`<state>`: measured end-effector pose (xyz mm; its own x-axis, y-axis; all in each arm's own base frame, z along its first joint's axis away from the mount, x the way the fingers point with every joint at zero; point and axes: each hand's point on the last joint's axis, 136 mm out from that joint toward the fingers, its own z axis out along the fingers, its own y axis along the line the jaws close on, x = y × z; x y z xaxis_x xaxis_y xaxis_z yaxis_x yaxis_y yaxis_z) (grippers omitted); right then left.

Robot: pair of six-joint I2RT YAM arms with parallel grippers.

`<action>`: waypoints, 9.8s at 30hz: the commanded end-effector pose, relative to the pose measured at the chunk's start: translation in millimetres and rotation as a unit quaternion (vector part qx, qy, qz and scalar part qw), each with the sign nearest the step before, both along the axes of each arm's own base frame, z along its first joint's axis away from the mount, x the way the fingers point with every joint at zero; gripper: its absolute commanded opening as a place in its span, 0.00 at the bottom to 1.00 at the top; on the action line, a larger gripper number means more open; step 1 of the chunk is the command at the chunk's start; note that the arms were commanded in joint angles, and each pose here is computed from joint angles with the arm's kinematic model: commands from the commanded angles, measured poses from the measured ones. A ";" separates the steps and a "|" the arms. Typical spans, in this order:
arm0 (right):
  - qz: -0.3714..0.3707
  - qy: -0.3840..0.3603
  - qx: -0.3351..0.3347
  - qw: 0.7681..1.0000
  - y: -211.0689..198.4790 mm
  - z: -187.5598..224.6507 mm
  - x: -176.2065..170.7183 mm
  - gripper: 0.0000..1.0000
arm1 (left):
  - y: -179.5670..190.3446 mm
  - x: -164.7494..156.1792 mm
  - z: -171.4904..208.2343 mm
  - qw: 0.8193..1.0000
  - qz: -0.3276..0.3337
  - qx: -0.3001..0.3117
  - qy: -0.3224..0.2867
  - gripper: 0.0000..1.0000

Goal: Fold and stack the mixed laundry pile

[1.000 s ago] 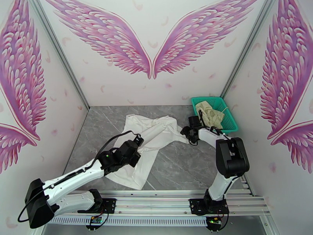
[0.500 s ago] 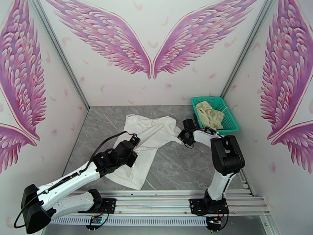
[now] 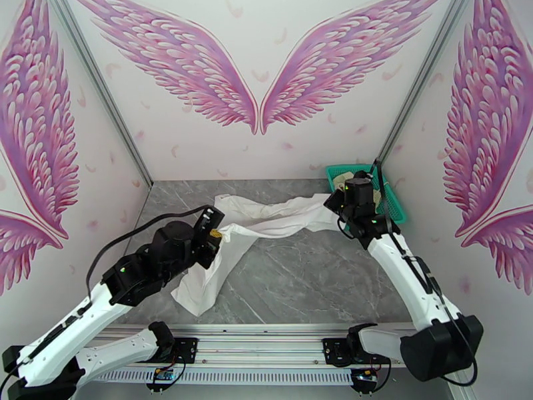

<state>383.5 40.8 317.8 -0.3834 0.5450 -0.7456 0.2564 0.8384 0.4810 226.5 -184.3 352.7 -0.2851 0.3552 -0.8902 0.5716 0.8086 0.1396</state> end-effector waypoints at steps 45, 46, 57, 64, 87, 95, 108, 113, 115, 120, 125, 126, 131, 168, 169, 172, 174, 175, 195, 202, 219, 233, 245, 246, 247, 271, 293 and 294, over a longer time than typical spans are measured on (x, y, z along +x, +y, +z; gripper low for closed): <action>0.064 -0.095 -0.235 0.965 125.8 -11.2 288.8 0.59 | 185.1 372.6 -115.3 0.931 0.290 -0.089 0.204 0.70; 0.065 -0.079 -0.232 0.967 125.8 -21.1 287.6 0.66 | 184.6 371.3 -121.4 0.928 0.291 -0.087 0.215 0.75; 0.122 0.095 -0.177 0.972 103.2 -91.5 195.0 0.81 | 138.5 252.0 -136.1 0.925 0.298 -0.011 0.235 0.92; 0.165 0.202 -0.115 0.958 72.2 -150.0 77.2 0.83 | 67.1 130.3 -181.2 0.924 0.253 0.076 0.277 0.96; 0.216 0.343 0.016 0.914 69.5 -290.1 -64.1 0.68 | 35.0 79.3 -296.7 0.896 0.292 0.063 0.328 0.24; 0.218 0.294 0.019 0.930 79.5 -247.8 -29.3 0.12 | 81.3 79.2 -220.3 0.907 0.344 -0.032 0.240 0.02; 0.199 0.260 0.020 0.945 92.6 -200.2 68.9 0.33 | 156.8 46.4 -233.5 0.842 0.453 -0.145 0.254 0.00; 0.179 0.264 0.009 0.948 73.3 -199.4 88.1 0.62 | 156.7 43.9 -243.3 0.836 0.458 -0.153 0.260 0.00; 0.171 0.259 0.004 0.951 59.3 -192.3 81.1 0.65 | 156.2 42.2 -243.8 0.837 0.456 -0.156 0.259 0.00; 0.172 0.287 -0.023 0.942 34.6 -209.3 25.3 0.70 | 156.4 39.7 -240.3 0.838 0.454 -0.168 0.250 0.00; 0.177 0.347 -0.005 0.921 31.7 -268.0 -44.3 0.71 | 157.5 40.9 -235.6 0.841 0.453 -0.170 0.241 0.00; 0.175 0.357 0.001 0.918 31.4 -279.0 -53.4 0.71 | 156.8 42.1 -234.9 0.843 0.451 -0.169 0.241 0.00; 0.190 0.355 0.019 0.915 43.7 -296.1 -55.7 0.59 | 153.4 47.7 -232.0 0.850 0.439 -0.161 0.241 0.00; 0.188 0.228 0.078 0.952 82.1 -182.6 77.5 0.71 | 154.0 101.5 -183.6 0.876 0.417 -0.143 0.194 0.00; 0.190 0.224 0.080 0.952 82.4 -181.9 69.2 0.71 | 153.8 100.7 -183.1 0.877 0.416 -0.144 0.194 0.00; 0.220 0.229 0.099 0.943 101.2 -186.8 47.1 0.67 | 153.4 99.6 -182.8 0.877 0.415 -0.145 0.195 0.00; 0.241 0.238 0.095 0.936 118.3 -194.3 33.6 0.66 | 152.4 99.5 -181.1 0.878 0.412 -0.148 0.194 0.00; 0.247 0.244 0.093 0.933 125.1 -200.3 28.8 0.64 | 152.2 99.4 -179.9 0.878 0.412 -0.150 0.193 0.00; 0.259 0.274 0.095 0.921 157.4 -227.4 25.2 0.19 | 150.8 92.3 -179.5 0.881 0.404 -0.153 0.193 0.00; 0.257 0.279 0.091 0.921 153.2 -225.6 16.9 0.16 | 149.8 93.2 -177.0 0.883 0.401 -0.154 0.192 0.00; 0.211 0.119 0.023 0.970 108.9 -83.4 -2.4 0.00 | 146.7 79.0 -95.7 0.911 0.353 -0.183 0.111 0.00; 0.116 -0.147 -0.087 0.979 9.1 141.3 -144.5 0.00 | 99.3 -13.6 117.4 0.961 0.113 -0.242 -0.064 0.00; 0.141 -0.155 -0.149 0.966 43.1 175.1 -42.8 0.00 | 112.2 93.0 130.1 0.965 0.202 -0.160 -0.051 0.00; 0.142 -0.165 -0.151 0.964 49.4 181.0 -25.6 0.00 | 114.3 110.1 136.0 0.964 0.208 -0.156 -0.062 0.00; 0.143 -0.180 -0.153 0.961 55.7 190.6 -6.5 0.00 | 119.2 129.6 144.2 0.961 0.219 -0.154 -0.073 0.00; 0.150 -0.300 -0.112 0.935 38.0 265.5 19.7 0.00 | 155.2 184.9 204.6 0.947 0.208 -0.184 -0.164 0.00; 0.121 0.155 0.119 0.973 32.9 -169.2 -201.5 0.40 | 185.2 -3.7 -246.5 0.817 0.502 -0.133 0.248 0.50; 0.124 0.158 0.120 0.972 32.8 -166.0 -207.0 0.47 | 185.5 -5.0 -242.3 0.817 0.504 -0.134 0.247 0.54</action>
<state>197.4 72.7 159.1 -0.6768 0.5241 -0.5171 0.1641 0.7920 0.5880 236.4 -17.8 106.9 -0.7029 -0.3936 -0.5925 -0.3433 0.9172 -0.2021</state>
